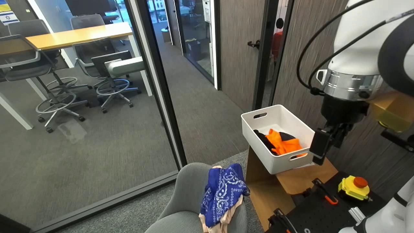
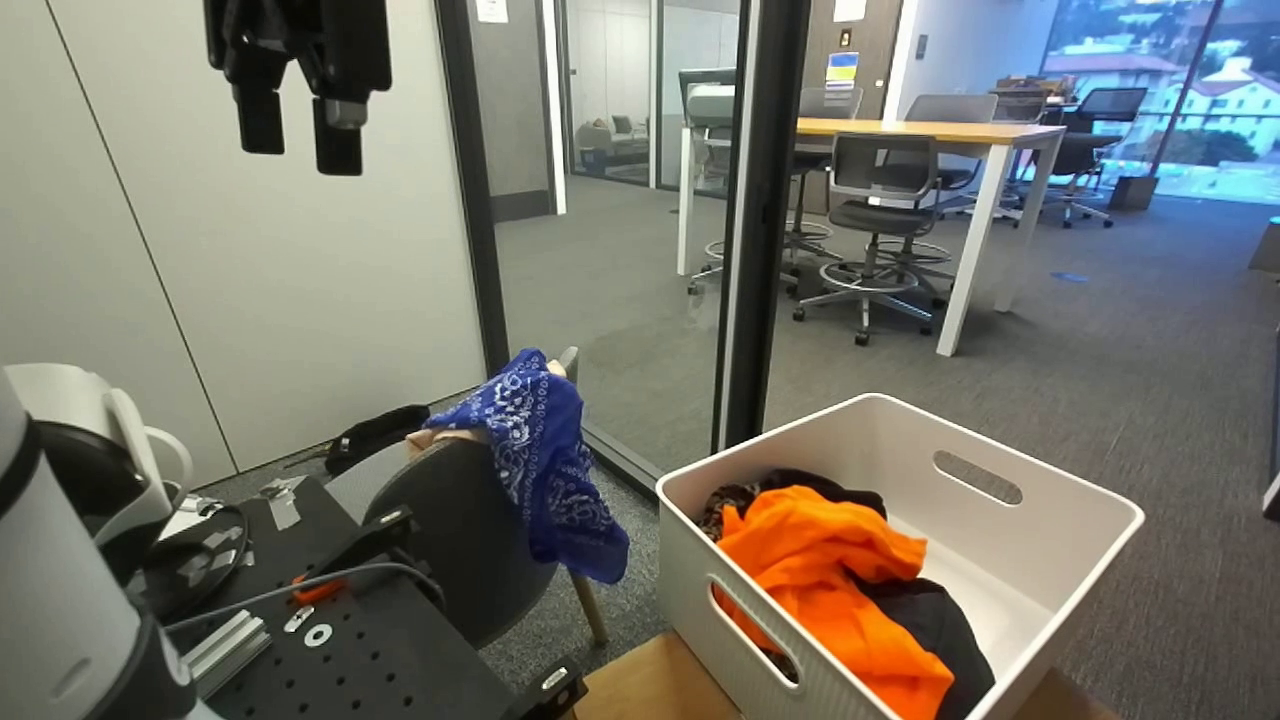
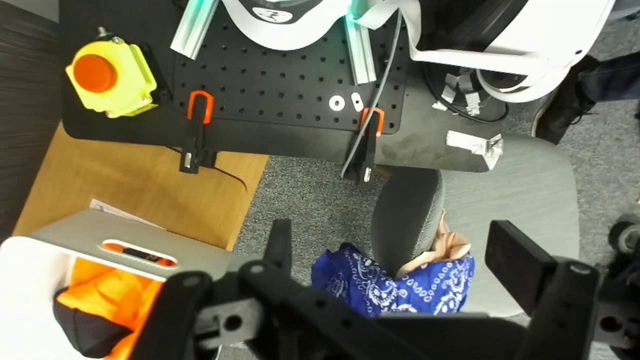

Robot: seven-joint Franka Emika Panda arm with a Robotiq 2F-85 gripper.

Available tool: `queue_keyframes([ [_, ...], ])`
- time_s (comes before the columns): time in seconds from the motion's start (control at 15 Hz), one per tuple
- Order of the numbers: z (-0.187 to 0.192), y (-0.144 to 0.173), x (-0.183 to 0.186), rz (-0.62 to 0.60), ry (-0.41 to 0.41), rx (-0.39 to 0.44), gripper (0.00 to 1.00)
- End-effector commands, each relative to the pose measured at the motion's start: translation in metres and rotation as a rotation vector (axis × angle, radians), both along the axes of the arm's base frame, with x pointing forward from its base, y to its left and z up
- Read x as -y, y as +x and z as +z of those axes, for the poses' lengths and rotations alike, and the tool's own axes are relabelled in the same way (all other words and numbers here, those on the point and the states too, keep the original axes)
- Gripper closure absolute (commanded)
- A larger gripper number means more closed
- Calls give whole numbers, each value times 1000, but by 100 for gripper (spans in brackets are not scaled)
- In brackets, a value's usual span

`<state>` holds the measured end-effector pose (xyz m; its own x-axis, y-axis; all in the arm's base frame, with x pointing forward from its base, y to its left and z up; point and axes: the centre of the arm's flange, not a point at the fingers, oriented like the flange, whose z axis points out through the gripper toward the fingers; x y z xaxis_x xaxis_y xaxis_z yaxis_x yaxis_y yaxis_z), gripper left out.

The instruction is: Pick up the peach shirt and blue bandana from the bin and put them on the back of the chair

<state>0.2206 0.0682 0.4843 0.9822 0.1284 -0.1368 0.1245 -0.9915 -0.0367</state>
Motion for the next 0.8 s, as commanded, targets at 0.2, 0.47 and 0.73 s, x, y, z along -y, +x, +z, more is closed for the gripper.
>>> queue_keyframes([
  [0.2, -8, -3, 17, -59, -44, 6, 0],
  [0.47, -8, -2, 24, -90, -50, 6, 0],
  [0.73, -8, -2, 24, -91, -51, 6, 0],
])
